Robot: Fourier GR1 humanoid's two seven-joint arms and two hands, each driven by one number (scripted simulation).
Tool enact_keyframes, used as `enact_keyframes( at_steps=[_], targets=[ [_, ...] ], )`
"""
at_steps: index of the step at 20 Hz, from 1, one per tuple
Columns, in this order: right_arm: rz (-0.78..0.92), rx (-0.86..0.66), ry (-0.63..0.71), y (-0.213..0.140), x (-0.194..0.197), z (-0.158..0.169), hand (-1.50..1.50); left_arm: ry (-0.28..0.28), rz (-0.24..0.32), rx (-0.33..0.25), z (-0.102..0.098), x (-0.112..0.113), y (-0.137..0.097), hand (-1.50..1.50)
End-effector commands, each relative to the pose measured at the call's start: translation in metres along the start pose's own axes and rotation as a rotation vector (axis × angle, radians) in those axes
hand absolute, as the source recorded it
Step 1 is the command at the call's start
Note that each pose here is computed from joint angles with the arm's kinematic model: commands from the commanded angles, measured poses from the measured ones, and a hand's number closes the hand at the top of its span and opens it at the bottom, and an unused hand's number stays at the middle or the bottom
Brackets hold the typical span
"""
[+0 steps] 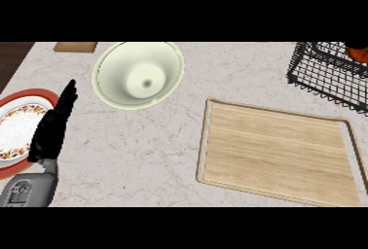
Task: Pick the tomato from the tray and place it in the tiered basket
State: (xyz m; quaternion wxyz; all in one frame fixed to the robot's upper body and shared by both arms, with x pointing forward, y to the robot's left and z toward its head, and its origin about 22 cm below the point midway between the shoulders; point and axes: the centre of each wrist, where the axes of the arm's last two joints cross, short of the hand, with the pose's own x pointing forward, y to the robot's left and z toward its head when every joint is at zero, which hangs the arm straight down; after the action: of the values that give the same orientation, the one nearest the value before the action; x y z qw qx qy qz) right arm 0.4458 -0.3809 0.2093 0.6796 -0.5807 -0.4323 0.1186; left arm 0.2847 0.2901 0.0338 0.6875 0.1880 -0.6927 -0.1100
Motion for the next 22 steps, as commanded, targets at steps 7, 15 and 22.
enact_keyframes(
  at_steps=[7, 15, 22],
  targets=[
    [-0.236, -0.196, -0.044, -0.016, -0.003, -0.002, -1.5, 0.003, 0.001, 0.012, 0.002, 0.001, 0.003, 0.0],
    [-0.344, -0.25, 0.09, -0.094, -0.025, -0.015, -1.5, 0.034, 0.003, 0.02, 0.011, -0.009, 0.012, 0.0],
    [-0.417, -0.145, 0.164, -0.1, -0.085, -0.011, -1.5, 0.049, 0.001, 0.037, 0.02, -0.003, 0.024, 0.0]
  ],
)
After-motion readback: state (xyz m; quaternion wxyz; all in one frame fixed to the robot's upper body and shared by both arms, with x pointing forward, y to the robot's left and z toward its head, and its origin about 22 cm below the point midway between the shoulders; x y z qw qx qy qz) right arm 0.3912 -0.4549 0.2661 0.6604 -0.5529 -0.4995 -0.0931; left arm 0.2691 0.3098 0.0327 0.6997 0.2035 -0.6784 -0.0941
